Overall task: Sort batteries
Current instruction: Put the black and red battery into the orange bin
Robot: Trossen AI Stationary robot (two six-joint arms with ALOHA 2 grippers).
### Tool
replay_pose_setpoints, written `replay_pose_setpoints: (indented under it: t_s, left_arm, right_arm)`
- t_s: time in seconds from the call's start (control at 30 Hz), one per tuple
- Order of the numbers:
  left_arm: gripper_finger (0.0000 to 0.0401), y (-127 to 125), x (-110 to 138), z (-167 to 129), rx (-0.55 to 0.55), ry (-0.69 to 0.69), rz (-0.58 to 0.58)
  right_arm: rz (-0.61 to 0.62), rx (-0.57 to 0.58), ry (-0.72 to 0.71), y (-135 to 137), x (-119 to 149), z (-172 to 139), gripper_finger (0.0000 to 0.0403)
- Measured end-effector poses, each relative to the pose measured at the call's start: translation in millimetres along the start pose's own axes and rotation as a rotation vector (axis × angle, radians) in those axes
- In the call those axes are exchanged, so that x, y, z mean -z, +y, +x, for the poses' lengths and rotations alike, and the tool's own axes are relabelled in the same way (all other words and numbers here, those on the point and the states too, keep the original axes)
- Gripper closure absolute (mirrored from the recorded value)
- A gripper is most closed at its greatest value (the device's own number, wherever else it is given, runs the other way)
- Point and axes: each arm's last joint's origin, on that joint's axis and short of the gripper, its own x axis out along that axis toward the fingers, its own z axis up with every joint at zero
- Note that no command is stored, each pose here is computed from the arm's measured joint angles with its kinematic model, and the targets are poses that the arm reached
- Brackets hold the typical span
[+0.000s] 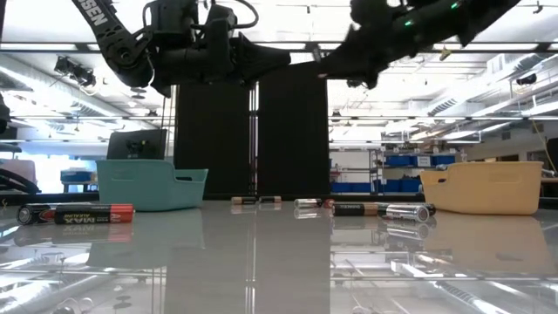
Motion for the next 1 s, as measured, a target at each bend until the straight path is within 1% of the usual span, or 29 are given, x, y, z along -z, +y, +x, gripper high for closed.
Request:
replay_pose_setpoints:
  t_s: [0.2, 0.27, 0.47, 0.6, 0.67, 0.73, 0.83, 0.93, 1.0]
  left_arm:
    - [0.0274, 0, -6, -2, -0.007, 0.001, 0.03]
    - [0.0274, 0, -7, -3, -0.008, -0.005, 0.046]
    - [0.0274, 0, -7, -4, -0.005, 0.03, 0.042]
    - [0.0274, 0, -5, -5, -0.009, 0.058, 0.064]
    - [0.0274, 0, -4, -5, -0.012, 0.067, 0.075]
    - [0.0274, 0, -4, -5, -0.018, 0.068, 0.079]
    - [0.0274, 0, -3, -5, -0.022, 0.077, 0.077]
    - [0.0274, 0, -4, -5, -0.029, 0.076, 0.082]
    - [0.0274, 1, -3, -5, -0.04, 0.079, 0.084]
  right_arm:
    - [0.086, 0.022, 0.234, 14, 17, -28, 0.0332]
    - [0.132, 0.026, 0.317, 20, 25, -36, 0.0332]
    - [0.291, 0.022, 0.568, 41, 47, -56, 0.0332]
    - [0.364, 0.019, 0.723, 60, 43, -69, 0.0332]
    - [0.412, -0.003, 0.782, 71, 35, -76, 0.0332]
    - [0.48, -0.028, 0.843, 82, 28, -82, 0.0332]
    - [0.597, -0.037, 0.957, 97, 24, -93, 0.0332]
    - [0.713, -0.006, 1.083, 110, 28, -104, 0.0332]
    - [0.786, 0.018, 1.139, 120, 33, -112, 0.0332]
